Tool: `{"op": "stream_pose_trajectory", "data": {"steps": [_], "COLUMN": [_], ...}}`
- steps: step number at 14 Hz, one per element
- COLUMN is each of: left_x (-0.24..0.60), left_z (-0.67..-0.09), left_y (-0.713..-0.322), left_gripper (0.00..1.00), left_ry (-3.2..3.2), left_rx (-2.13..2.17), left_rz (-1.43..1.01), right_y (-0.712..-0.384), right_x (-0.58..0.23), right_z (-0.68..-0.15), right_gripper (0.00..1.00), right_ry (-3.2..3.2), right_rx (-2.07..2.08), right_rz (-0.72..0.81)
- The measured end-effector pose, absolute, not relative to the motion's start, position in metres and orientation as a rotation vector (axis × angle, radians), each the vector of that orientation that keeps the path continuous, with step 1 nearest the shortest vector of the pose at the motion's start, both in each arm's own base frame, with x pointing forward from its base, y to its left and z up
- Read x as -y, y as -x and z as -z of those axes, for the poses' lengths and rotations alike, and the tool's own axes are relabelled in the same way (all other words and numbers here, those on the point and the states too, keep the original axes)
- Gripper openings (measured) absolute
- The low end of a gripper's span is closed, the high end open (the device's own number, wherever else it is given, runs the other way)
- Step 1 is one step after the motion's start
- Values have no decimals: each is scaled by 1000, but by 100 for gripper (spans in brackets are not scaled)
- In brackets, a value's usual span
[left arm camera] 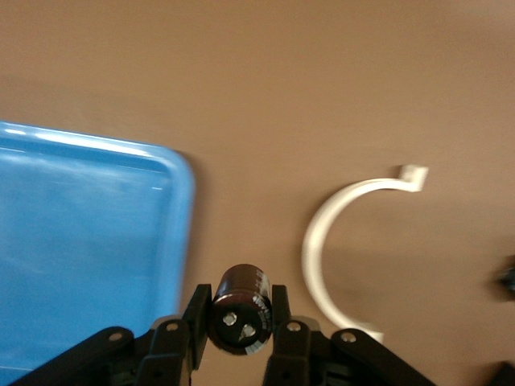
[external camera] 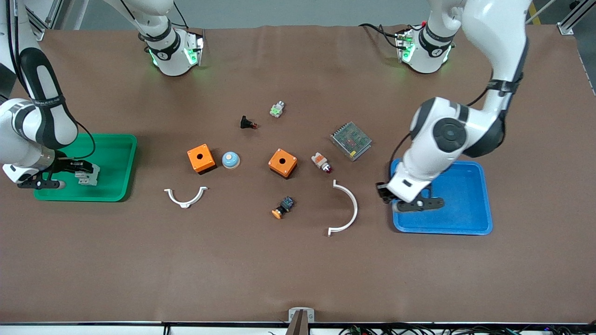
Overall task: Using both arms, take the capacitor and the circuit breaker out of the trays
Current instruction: 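Lift the capacitor with the left gripper while the right gripper lifts the breaker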
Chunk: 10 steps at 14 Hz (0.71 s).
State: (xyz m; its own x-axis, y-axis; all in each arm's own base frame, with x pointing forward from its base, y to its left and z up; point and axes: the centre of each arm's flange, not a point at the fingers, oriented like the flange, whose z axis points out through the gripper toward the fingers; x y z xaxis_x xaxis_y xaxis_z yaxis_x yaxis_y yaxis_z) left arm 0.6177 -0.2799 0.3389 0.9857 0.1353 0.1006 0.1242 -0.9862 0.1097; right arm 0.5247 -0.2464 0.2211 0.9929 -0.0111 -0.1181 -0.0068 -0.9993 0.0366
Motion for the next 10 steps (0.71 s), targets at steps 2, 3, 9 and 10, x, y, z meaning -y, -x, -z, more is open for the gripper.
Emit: {"op": "stream_pose_trajectory", "data": {"steps": [2,3,9,10], "left_x": [320,339,402,404], "left_z": [-327,-316,-227,-217], "left_y": [-620,-622,-620,-618], "left_gripper": [34,34,34,34], "left_ry": [-3004,-2996,-3057,-3072], "left_rx": [-254,-279,-341,-337], "left_rz": [-157,-146,-110,-106], "right_y": [-525,-525,-547,-558], "right_x": [246,246,224,212], "right_z": [-220,-220,-269,-298], "right_gripper": [51,39,40,40], "right_ry": [-3101,-3102,-3128,-3132], "right_rx": [15,16,-45,-71], "right_rz": [185,185,330,377]}}
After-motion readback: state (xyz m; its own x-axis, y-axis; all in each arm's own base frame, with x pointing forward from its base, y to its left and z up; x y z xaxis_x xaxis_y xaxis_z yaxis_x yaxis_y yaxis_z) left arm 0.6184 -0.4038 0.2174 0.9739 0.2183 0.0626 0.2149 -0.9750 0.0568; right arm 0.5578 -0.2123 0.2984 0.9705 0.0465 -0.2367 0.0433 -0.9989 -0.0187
